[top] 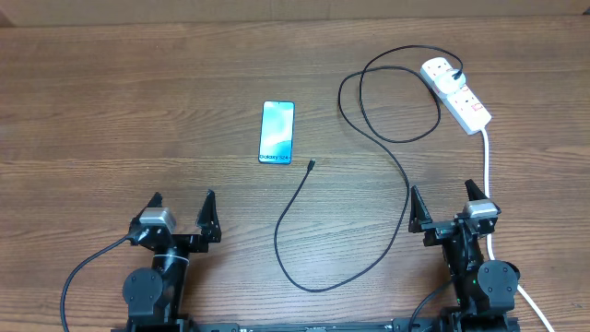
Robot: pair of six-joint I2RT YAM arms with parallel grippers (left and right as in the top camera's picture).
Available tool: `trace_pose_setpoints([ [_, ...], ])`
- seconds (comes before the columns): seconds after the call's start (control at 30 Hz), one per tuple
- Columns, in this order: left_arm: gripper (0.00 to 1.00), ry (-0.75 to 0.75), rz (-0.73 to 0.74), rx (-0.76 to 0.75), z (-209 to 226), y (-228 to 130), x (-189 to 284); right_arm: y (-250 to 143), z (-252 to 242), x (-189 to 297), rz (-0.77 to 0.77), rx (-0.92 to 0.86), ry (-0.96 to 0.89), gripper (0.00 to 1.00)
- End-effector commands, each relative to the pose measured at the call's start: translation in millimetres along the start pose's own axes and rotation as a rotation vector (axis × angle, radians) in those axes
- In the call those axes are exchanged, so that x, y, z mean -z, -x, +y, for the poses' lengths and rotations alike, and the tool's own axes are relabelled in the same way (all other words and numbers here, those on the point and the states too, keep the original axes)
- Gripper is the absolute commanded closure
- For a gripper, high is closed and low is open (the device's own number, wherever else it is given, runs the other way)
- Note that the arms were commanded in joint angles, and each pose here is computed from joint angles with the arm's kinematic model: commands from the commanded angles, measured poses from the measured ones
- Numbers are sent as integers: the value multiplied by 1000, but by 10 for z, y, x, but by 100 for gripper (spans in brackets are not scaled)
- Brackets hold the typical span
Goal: Plug charger to phone and switch on socket
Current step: 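Move the left gripper over the phone and lower toward it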
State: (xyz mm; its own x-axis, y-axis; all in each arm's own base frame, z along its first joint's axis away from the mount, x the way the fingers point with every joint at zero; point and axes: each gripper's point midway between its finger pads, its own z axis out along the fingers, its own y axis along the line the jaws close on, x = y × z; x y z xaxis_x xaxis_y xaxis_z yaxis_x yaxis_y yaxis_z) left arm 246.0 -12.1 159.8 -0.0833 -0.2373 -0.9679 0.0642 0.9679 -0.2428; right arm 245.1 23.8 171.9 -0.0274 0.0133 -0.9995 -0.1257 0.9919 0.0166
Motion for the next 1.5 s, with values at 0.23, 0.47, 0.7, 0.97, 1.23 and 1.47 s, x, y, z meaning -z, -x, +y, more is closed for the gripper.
trace_pose_setpoints([
  [0.23,0,-422,-326,135,-739,911,324,-11,11,-1,-6,2,3,0],
  [0.47,0,-388,-479,67,-873,1795,618,-10,11,-1,-6,2,3,0],
  [0.7,0,-398,186,119,-1212,2005,38,-10,11,-1,-6,2,3,0],
  [0.97,0,-388,513,248,-1212,1605,-488,-10,11,-1,-6,2,3,0],
  [1.23,0,19,812,125,-1049,1465,-815,-10,11,-1,-6,2,3,0],
  [1.47,0,143,971,-6,-1162,1385,-1149,-10,11,-1,-6,2,3,0],
])
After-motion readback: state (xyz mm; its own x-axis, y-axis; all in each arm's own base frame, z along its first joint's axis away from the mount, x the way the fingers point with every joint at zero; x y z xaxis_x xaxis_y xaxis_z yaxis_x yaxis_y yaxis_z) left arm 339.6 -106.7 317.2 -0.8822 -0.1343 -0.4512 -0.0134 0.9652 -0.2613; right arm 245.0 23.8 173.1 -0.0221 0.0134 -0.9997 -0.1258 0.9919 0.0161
